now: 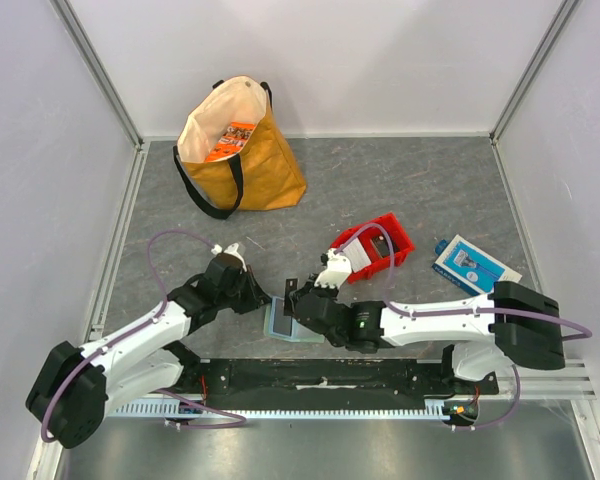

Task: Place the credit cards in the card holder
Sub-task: Turn over the card slot at the center of the board, then insert the credit card into the card holder, then pick up the credit card from the storage box.

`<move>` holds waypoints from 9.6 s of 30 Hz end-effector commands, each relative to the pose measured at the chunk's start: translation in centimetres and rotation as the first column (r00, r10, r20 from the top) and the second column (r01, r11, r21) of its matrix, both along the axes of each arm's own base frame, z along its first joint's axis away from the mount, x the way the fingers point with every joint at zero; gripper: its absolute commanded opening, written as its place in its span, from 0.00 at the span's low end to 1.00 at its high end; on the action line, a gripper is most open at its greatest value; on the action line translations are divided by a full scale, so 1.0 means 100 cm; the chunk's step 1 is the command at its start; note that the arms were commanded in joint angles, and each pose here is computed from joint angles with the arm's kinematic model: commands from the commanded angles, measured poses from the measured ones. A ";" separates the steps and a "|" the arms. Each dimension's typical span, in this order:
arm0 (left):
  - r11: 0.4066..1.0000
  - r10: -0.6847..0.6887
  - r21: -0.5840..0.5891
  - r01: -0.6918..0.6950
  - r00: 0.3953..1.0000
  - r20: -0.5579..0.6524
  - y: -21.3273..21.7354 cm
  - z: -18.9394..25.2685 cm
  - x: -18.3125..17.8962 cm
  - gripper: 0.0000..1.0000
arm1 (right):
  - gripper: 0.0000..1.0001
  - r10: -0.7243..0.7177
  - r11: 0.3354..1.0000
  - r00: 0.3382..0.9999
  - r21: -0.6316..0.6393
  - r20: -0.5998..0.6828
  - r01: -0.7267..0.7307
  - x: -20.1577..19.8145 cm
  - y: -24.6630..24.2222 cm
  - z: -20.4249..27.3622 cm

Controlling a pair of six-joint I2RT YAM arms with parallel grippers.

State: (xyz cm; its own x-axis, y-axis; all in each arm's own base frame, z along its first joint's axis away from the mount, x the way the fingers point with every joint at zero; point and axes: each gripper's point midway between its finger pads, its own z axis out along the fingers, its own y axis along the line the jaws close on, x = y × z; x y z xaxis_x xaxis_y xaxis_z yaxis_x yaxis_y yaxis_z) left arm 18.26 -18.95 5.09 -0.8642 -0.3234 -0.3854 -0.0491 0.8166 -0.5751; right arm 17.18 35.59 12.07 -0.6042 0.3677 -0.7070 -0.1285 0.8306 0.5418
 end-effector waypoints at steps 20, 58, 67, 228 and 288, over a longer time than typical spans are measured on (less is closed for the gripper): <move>0.998 0.045 -0.039 -0.044 0.999 0.015 0.000 0.007 0.002 0.02 | 0.00 -0.046 0.996 0.998 0.079 0.037 0.043 0.006 0.043 0.012; 0.998 0.046 -0.052 -0.045 0.998 0.032 0.001 0.014 0.001 0.02 | 0.00 -0.034 0.957 0.996 -0.284 0.083 0.057 -0.003 0.035 -0.007; 0.998 0.046 -0.053 -0.044 0.998 0.037 0.002 0.015 0.000 0.02 | 0.00 -0.030 0.921 0.997 -0.387 0.066 0.054 -0.006 0.026 -0.018; 0.989 0.125 0.070 -0.127 0.992 0.034 0.029 -0.014 0.000 0.02 | 0.73 0.085 0.976 0.996 -0.199 -0.018 -0.087 0.085 -0.093 0.029; 0.990 0.118 0.078 -0.115 0.993 -0.027 0.010 -0.013 0.048 0.02 | 0.28 0.272 0.943 0.910 -0.101 -0.313 -0.317 0.161 -0.158 -0.041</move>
State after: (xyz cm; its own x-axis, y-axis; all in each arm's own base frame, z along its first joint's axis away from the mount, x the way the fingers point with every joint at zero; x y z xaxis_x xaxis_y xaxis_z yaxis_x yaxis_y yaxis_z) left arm 21.92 -17.16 2.72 -0.8403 -0.4125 -0.3519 -0.2138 0.8485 -0.4840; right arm 33.25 19.79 6.51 -0.8702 0.0448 -0.4907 -0.2088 0.8685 0.4496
